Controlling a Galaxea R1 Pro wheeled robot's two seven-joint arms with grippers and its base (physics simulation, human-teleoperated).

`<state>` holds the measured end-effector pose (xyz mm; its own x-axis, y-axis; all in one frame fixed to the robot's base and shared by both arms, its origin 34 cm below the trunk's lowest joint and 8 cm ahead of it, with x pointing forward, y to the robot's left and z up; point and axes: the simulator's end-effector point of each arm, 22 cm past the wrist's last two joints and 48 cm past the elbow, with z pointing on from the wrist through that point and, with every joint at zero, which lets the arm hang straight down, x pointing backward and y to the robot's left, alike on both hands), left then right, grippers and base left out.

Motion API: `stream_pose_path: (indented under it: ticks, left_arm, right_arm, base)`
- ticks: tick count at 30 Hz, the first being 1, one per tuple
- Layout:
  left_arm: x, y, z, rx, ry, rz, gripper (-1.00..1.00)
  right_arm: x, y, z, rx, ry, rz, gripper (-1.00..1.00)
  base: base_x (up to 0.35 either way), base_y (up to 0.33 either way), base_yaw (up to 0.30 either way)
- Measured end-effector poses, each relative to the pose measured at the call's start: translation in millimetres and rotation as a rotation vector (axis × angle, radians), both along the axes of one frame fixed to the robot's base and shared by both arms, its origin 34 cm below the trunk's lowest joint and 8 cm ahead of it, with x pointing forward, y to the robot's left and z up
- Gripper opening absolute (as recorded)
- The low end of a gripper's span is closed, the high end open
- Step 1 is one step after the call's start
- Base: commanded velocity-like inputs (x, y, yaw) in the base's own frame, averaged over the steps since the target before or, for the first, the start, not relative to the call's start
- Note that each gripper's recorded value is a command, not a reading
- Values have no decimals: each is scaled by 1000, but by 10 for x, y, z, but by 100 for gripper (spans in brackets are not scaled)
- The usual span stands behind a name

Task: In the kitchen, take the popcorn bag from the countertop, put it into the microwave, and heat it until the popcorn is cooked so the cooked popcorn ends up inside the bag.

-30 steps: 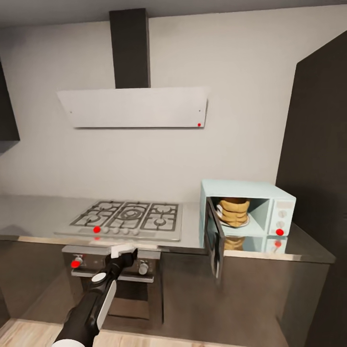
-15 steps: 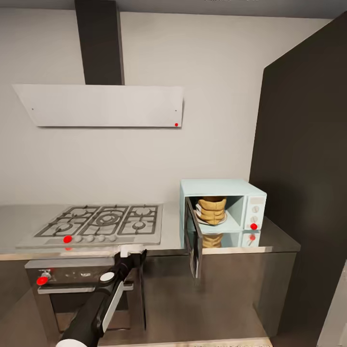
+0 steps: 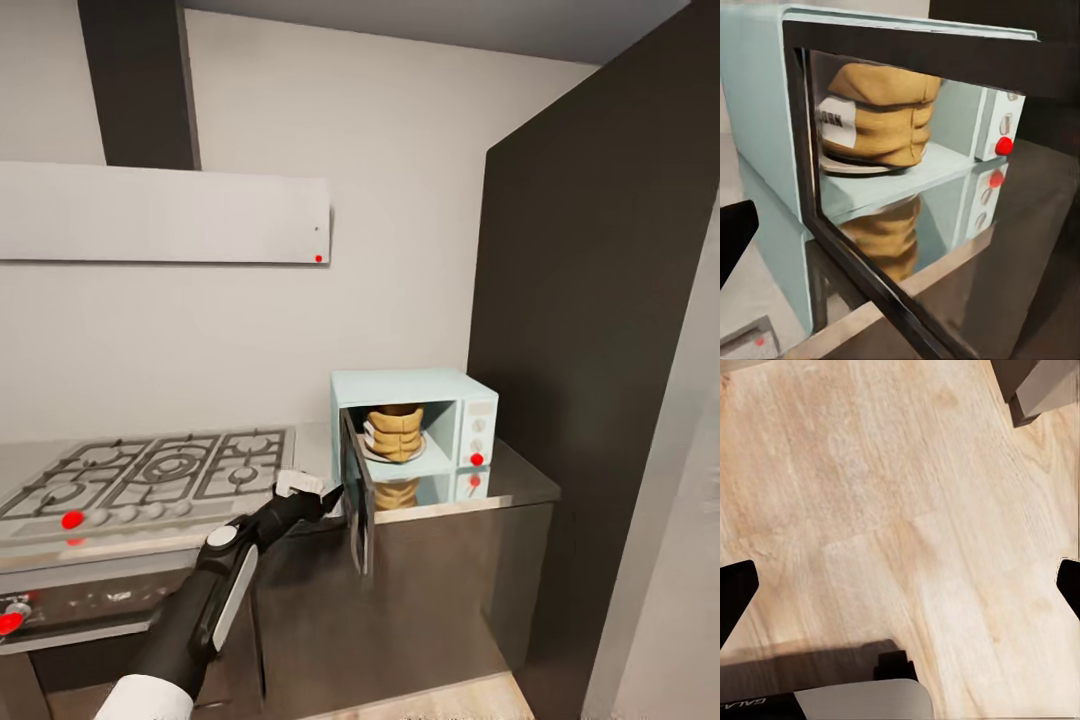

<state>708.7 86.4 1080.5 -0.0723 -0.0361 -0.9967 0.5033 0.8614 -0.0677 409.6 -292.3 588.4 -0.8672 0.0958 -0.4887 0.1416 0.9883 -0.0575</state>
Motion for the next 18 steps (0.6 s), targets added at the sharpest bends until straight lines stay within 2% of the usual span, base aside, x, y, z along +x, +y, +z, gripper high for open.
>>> stream_pose_path:
  ticks: [16,18]
  left_arm:
    - [12,11,-11,-3,2,8,100]
    - [70,131,-16,-5,5,61,100]
  right_arm:
    - [1,10,0,1,0,1,100]
    - [0,10,-1,1,0,1,100]
  base:
    - [0,0,-288]
    - [0,0,-288]
